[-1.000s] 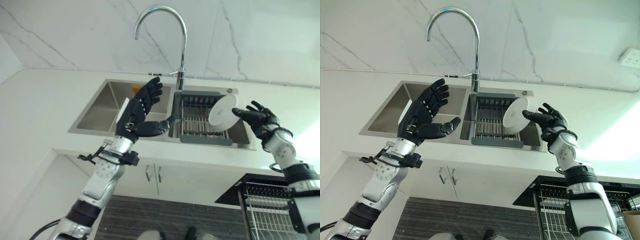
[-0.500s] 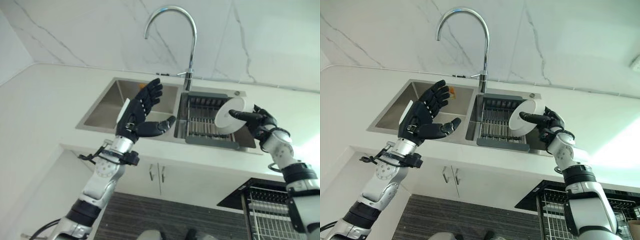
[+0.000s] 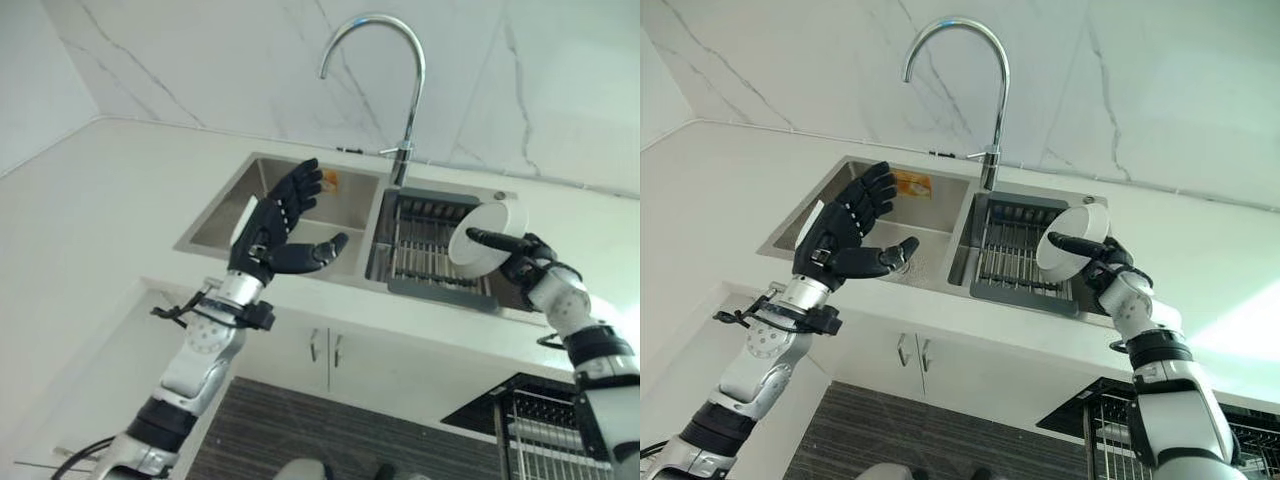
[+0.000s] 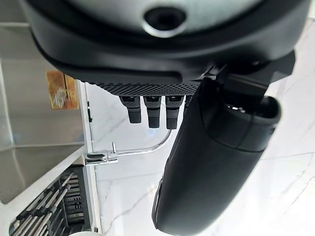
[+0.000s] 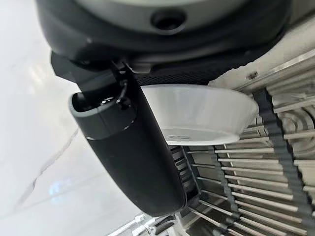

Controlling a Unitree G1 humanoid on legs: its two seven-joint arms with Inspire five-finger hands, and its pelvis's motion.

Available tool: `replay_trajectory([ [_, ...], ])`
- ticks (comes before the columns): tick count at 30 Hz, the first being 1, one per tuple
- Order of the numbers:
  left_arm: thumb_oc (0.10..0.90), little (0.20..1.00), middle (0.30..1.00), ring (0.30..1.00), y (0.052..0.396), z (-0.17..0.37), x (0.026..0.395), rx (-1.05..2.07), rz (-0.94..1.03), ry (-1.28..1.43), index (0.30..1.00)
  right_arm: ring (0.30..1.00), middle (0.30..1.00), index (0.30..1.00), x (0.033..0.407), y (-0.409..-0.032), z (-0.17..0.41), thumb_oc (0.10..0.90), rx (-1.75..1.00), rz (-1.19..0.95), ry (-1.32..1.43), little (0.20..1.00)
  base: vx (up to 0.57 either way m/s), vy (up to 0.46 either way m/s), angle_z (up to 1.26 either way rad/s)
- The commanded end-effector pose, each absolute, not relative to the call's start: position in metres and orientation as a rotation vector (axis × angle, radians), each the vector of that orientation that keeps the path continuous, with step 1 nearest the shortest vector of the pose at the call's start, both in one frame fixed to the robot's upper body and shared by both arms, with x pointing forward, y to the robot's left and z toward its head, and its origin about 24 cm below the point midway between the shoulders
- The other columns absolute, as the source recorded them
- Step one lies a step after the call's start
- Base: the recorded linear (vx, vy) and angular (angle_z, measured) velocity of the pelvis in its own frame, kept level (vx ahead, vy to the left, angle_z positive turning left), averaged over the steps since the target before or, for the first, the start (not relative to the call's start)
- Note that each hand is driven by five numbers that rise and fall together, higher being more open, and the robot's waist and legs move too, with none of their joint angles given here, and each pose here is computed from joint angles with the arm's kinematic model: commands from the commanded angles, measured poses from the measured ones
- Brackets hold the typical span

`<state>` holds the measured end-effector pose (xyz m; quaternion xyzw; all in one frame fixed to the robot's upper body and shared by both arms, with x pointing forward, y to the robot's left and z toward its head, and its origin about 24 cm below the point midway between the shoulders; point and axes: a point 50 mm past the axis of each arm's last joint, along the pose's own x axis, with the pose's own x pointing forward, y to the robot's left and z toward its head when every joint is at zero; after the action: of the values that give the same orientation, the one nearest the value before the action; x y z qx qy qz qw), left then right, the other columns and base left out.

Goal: Place the dishes in the dishwasher.

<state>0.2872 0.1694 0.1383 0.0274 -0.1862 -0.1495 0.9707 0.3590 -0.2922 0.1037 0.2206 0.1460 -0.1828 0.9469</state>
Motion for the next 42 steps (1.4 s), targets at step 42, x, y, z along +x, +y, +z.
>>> replay_trajectory([
  [42,0.8,0.9,0.9,0.9,0.09,0.113,0.207,-0.406,-1.506,-0.011,0.9,0.3,0.3,0.3,0.271,-0.236,0.324,0.4,0.31,-0.019,-1.133,0.3,-0.03,0.049,-0.14],
])
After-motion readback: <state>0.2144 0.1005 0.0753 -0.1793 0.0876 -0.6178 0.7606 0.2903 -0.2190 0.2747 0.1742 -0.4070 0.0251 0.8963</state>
